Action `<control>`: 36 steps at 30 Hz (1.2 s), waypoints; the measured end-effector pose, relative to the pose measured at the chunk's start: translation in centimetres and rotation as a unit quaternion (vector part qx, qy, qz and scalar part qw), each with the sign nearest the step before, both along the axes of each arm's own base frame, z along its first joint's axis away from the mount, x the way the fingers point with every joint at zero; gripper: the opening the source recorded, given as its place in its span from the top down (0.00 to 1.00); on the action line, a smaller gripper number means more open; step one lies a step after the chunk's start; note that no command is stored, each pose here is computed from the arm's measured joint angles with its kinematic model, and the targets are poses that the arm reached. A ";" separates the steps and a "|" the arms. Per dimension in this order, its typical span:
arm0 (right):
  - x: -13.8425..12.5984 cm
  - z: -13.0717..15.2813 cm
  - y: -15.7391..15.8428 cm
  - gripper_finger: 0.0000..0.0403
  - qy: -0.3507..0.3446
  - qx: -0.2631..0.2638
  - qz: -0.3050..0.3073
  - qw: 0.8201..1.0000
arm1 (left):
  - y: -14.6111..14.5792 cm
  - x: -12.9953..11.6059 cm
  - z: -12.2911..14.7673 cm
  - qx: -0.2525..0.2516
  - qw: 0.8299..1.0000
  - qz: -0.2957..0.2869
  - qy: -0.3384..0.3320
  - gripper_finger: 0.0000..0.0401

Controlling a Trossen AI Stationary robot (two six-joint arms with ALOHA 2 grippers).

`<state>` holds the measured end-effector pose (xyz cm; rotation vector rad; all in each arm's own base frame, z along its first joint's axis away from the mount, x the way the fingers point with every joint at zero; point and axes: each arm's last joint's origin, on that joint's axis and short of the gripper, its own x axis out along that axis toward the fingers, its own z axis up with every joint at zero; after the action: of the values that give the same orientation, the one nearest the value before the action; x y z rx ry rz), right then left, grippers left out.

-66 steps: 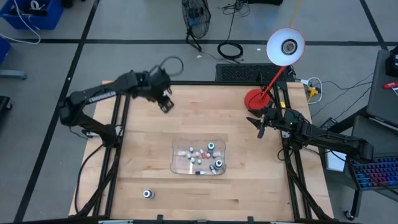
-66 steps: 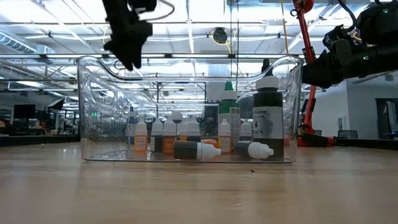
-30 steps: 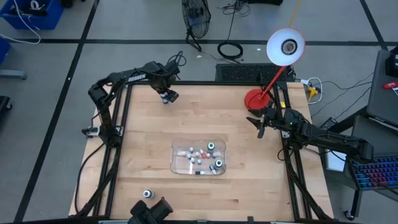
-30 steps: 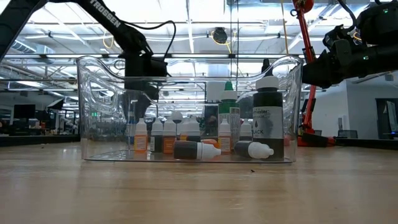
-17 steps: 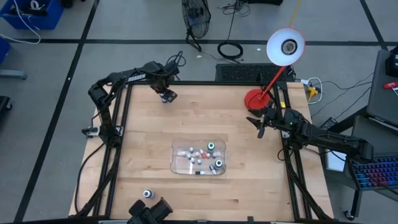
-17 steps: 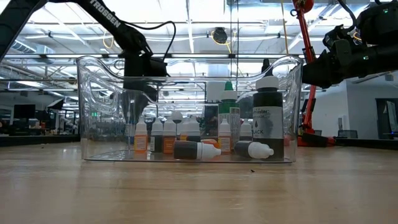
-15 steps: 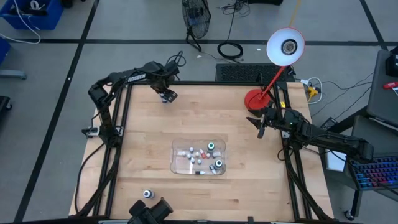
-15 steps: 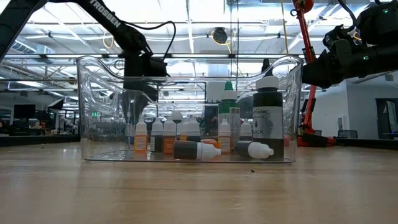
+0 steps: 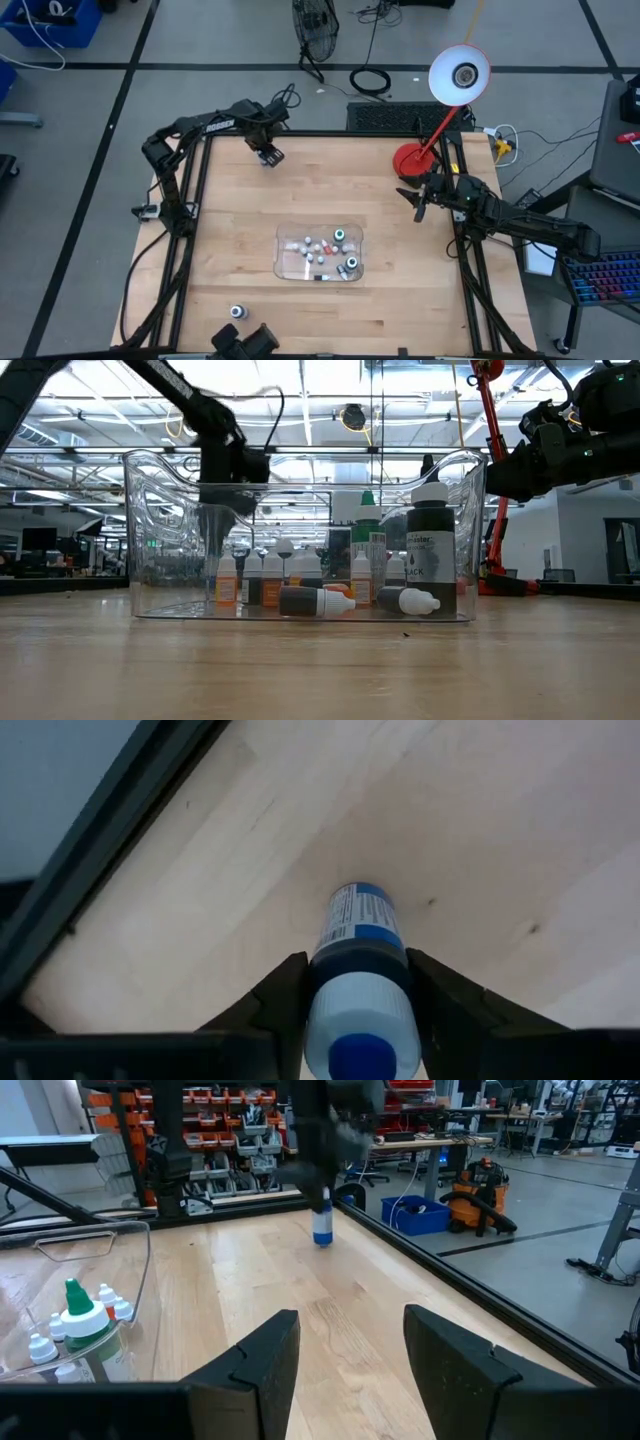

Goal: Pick & Place food coloring
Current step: Put the large blue food coloring bottle into the transparent bin

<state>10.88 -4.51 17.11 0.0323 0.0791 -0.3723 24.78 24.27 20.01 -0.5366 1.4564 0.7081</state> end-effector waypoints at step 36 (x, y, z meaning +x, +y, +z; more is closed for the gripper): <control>0.0 0.0 0.0 0.58 -0.001 0.000 0.000 1.000 | -31.5 5.6 7.6 0.052 0.931 -0.341 -0.123 0.64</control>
<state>10.89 -4.51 17.11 0.0317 0.0778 -0.3724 30.41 -7.24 27.61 -0.0133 1.2433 0.1516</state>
